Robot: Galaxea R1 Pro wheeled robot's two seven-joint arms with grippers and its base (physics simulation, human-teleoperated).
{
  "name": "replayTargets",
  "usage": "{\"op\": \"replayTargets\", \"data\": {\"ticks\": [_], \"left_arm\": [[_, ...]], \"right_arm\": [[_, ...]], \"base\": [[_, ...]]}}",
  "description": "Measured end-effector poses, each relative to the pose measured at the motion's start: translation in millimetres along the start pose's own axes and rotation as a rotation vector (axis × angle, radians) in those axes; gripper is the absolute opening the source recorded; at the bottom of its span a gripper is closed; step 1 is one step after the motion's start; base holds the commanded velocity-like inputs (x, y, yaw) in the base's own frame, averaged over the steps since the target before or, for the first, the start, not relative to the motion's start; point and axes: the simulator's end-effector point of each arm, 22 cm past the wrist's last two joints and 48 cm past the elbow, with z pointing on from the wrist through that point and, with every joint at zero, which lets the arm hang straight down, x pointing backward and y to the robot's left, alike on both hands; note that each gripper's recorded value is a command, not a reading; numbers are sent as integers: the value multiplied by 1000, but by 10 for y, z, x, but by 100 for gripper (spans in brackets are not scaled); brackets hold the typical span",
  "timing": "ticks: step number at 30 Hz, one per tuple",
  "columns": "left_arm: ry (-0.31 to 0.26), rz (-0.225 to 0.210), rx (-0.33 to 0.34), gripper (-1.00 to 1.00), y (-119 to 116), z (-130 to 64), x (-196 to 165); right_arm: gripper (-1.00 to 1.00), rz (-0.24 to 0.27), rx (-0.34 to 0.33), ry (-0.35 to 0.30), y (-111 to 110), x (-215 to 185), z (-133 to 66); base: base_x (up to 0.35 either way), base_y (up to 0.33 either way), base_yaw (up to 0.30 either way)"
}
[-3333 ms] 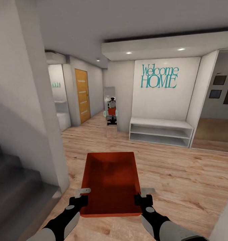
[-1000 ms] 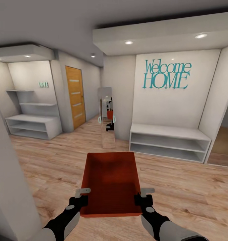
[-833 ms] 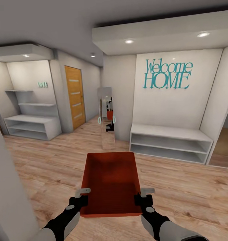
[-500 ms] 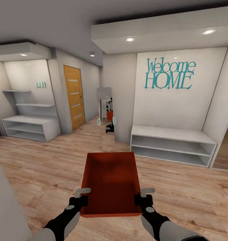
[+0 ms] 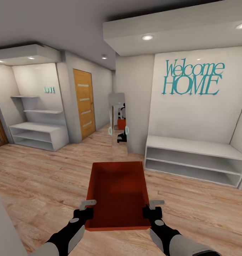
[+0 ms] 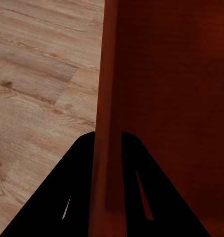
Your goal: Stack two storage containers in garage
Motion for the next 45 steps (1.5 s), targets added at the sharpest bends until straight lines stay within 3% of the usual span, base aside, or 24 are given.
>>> {"op": "replayTargets", "data": {"ticks": [8,45], "left_arm": [[0,0,0,-100,-3,-1,1],[0,0,0,-100,2,0,0]], "right_arm": [[-100,0,0,0,-3,1,1],[-100,1,0,0,2,3,-1]], "base": [[322,0,249],[322,0,22]]}}
